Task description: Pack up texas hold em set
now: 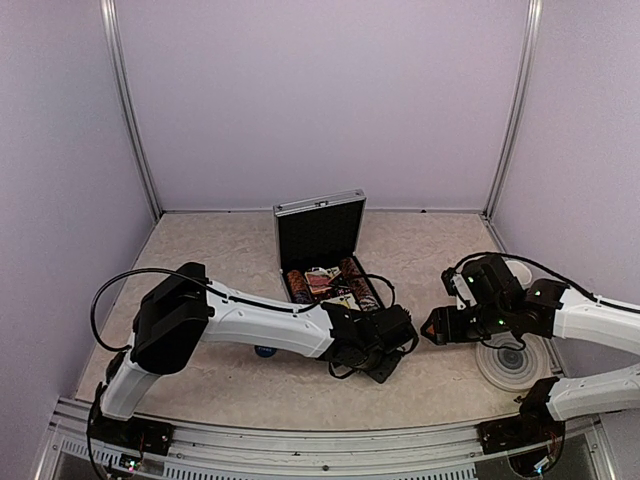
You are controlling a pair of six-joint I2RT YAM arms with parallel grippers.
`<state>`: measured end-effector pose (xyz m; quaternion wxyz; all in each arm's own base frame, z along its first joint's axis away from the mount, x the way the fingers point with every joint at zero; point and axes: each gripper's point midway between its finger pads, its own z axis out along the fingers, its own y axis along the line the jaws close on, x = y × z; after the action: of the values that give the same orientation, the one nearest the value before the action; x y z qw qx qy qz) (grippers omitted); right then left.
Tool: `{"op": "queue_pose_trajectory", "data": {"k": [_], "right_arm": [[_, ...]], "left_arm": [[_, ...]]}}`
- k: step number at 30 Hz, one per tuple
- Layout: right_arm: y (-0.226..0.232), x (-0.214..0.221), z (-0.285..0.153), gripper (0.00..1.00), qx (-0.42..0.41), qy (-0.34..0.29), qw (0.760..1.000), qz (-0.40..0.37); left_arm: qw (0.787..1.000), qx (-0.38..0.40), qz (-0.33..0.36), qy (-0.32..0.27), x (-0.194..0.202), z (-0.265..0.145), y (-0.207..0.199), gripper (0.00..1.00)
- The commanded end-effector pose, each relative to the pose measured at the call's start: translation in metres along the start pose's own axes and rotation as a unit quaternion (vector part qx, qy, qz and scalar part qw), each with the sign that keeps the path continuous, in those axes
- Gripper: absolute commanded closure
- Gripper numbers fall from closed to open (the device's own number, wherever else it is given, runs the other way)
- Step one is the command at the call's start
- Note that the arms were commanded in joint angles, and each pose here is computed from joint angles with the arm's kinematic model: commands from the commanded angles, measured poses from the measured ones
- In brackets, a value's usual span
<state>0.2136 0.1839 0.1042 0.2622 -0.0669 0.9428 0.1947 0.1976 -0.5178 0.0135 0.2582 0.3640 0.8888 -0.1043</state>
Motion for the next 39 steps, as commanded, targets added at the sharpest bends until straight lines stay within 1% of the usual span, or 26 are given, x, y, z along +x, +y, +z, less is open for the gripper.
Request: {"op": "queue_pose_trajectory", "data": {"k": [1, 3, 6, 8, 14, 22, 29, 39], "right_arm": [[0.002, 0.000, -0.002, 0.34, -0.005, -0.004, 1.000, 0.000], [0.002, 0.001, -0.002, 0.34, -0.005, -0.005, 1.000, 0.001], [0.001, 0.002, -0.001, 0.34, -0.005, -0.005, 1.000, 0.001], [0.002, 0.001, 0.000, 0.34, -0.006, -0.005, 1.000, 0.002], [0.001, 0.002, -0.002, 0.34, -0.005, -0.004, 1.000, 0.002], [-0.001, 0.005, -0.002, 0.34, -0.004, -0.003, 1.000, 0.007], [0.000, 0.003, -0.002, 0.34, -0.005, -0.004, 1.000, 0.007], [0.000, 0.003, -0.001, 0.34, -0.004, -0.002, 1.000, 0.009]], "left_arm": [[0.993, -0.021, 0.031, 0.116, 0.066, 0.012, 0.017, 0.54], [0.993, -0.012, 0.031, 0.111, 0.062, 0.010, 0.014, 0.49], [0.994, 0.002, 0.032, 0.109, 0.055, 0.012, 0.011, 0.37], [0.994, 0.016, 0.029, 0.106, 0.049, 0.018, 0.008, 0.34], [0.993, 0.035, 0.025, 0.111, 0.045, 0.034, 0.005, 0.33], [0.995, 0.046, 0.033, 0.082, 0.033, 0.041, 0.001, 0.33], [0.997, 0.041, 0.019, 0.054, 0.017, 0.049, 0.004, 0.33], [0.998, 0.042, 0.019, 0.042, 0.014, 0.061, 0.005, 0.32]]}}
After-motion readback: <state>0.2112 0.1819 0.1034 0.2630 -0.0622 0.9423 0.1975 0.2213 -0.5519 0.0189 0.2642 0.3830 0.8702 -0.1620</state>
